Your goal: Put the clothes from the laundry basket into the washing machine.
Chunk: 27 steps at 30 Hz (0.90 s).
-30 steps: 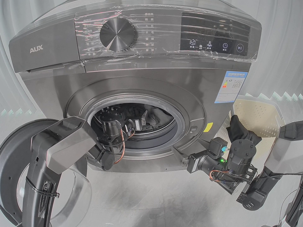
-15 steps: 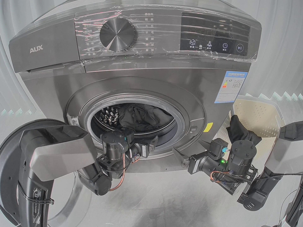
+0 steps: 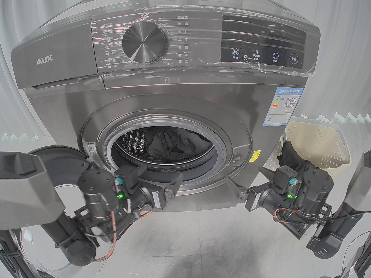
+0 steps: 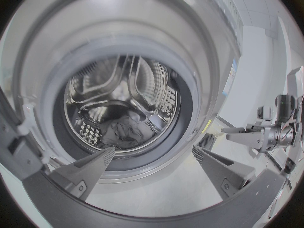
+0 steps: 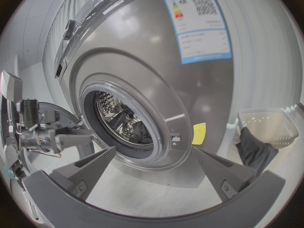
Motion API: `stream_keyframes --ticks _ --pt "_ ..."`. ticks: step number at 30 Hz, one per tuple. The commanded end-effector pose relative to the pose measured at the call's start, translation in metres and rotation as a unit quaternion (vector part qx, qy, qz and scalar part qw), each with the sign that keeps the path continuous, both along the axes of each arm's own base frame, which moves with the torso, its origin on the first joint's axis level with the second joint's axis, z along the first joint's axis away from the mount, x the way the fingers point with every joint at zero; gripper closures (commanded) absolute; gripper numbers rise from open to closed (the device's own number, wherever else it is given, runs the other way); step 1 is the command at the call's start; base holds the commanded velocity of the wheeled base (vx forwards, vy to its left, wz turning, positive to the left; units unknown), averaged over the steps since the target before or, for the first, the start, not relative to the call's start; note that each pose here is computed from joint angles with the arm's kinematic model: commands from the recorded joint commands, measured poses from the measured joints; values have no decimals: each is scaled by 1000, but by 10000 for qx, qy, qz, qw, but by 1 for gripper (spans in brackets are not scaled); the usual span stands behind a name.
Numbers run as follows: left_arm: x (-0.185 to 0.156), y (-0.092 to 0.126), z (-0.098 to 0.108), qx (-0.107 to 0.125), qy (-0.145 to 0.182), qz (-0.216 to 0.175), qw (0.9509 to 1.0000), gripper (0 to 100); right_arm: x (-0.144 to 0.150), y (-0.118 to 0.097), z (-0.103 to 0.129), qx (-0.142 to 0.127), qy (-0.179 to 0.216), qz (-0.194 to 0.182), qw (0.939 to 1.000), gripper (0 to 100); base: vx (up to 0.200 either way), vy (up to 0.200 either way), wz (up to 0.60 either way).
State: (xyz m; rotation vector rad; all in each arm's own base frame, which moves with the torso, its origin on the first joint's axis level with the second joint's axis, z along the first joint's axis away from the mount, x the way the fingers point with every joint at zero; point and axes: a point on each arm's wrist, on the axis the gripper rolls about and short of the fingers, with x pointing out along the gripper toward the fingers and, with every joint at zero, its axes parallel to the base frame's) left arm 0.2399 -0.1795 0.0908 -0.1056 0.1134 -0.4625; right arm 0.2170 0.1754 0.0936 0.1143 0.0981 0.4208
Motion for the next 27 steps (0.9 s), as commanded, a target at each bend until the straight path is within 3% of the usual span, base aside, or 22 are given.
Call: stream_keyframes --ticks 1,4,8,17,27 --pt "-38 25 37 -427 -423 218 9980 0 -23 -21 21 14 -247 -203 9995 0 0 0 0" --pt "-62 41 44 -555 -467 188 9972 0 -33 -36 25 -7 -239 -332 9992 0 0 0 0" --pt "-80 52 42 -447 -435 103 9980 0 -40 -49 29 -116 -304 -457 9984 0 0 0 0" --pt "-93 65 46 -464 -519 217 9973 0 -39 -71 19 -381 -56 -795 9961 0 0 0 0" --pt "-102 76 47 -141 -730 303 9968 0 -58 -84 13 -477 136 -875 9949 0 -200 0 0"
